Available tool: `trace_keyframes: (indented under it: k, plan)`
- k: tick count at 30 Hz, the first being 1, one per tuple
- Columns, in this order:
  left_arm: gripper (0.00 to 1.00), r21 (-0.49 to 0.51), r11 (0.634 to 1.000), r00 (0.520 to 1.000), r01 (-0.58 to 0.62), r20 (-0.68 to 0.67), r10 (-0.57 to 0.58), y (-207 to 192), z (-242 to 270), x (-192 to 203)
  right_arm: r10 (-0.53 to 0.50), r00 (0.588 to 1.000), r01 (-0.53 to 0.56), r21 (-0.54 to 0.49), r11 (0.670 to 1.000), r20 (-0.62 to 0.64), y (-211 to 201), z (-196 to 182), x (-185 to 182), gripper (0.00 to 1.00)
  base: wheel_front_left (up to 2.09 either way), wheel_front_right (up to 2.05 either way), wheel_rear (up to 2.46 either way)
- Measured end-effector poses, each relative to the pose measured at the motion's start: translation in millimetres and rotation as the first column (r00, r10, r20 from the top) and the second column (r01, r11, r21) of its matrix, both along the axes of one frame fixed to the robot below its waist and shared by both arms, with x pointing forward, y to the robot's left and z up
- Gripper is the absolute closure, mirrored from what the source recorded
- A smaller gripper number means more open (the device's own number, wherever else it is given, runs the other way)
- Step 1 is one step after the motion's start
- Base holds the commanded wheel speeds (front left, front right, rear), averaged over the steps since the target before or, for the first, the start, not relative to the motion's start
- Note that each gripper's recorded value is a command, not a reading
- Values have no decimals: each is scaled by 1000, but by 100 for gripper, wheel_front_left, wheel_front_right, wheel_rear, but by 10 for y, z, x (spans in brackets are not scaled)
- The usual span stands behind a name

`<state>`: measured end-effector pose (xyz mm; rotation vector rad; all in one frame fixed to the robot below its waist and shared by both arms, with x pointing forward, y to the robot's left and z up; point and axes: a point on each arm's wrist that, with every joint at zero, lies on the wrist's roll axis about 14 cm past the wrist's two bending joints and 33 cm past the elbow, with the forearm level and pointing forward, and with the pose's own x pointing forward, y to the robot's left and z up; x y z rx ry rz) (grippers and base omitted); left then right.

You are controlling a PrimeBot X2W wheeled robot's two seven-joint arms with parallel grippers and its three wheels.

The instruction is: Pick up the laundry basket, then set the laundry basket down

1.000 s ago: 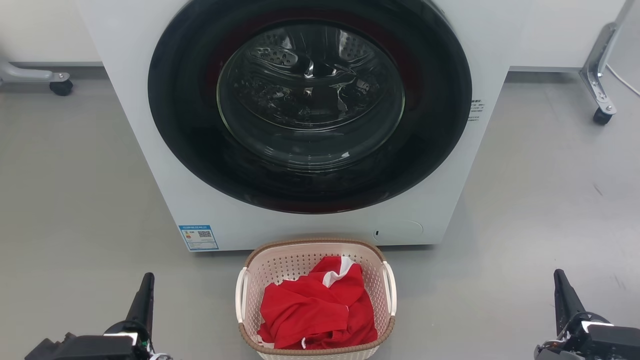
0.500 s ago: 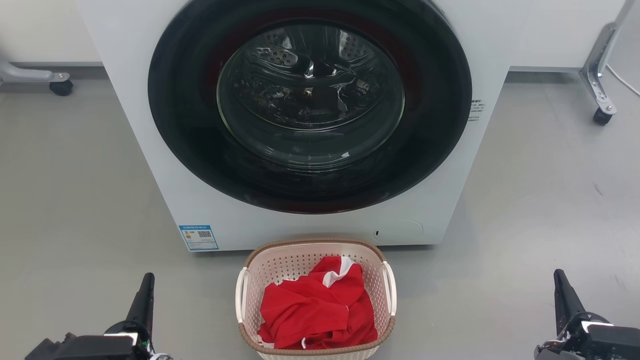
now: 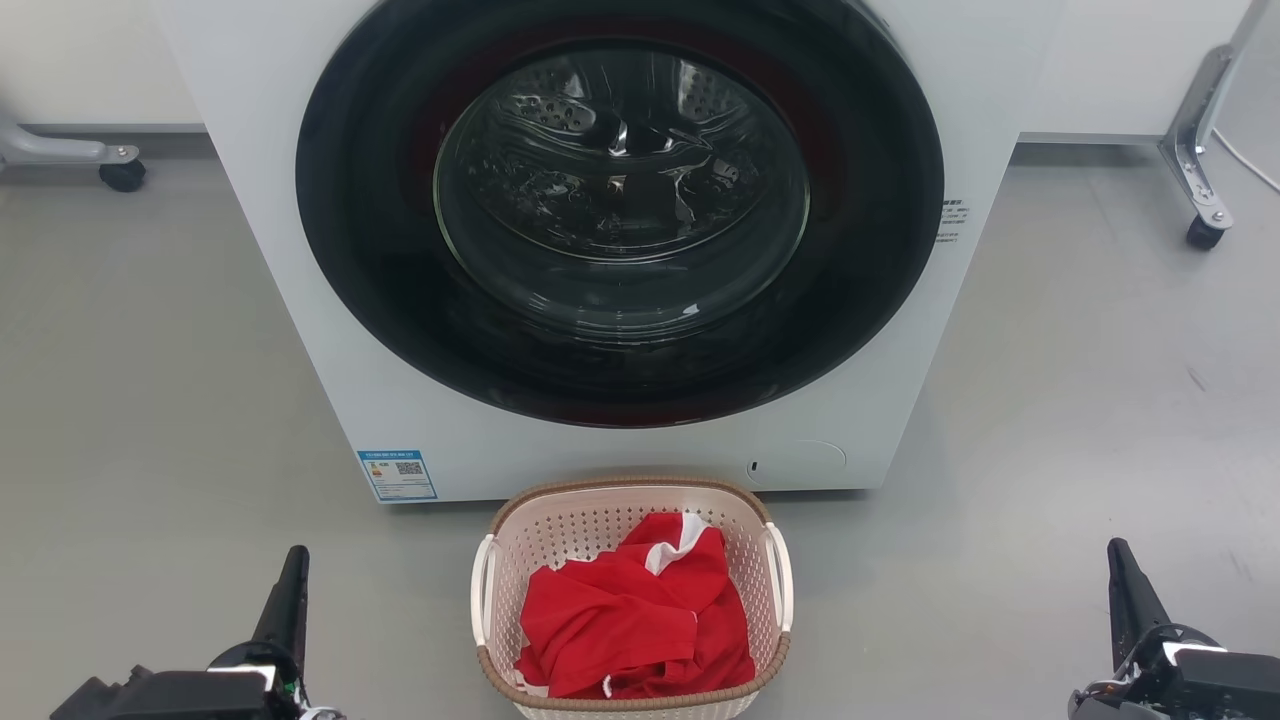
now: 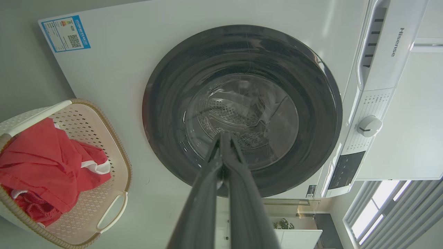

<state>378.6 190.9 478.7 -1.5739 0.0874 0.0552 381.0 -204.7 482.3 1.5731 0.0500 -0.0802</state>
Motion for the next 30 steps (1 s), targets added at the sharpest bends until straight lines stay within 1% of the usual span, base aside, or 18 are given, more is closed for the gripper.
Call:
trace_keyframes:
  k: [30]
  plan:
    - [100,0,1000,1000,0,0,0,-1,-1,0,0,1000,0,0,1000,0,1,0,0,100,0,0,0]
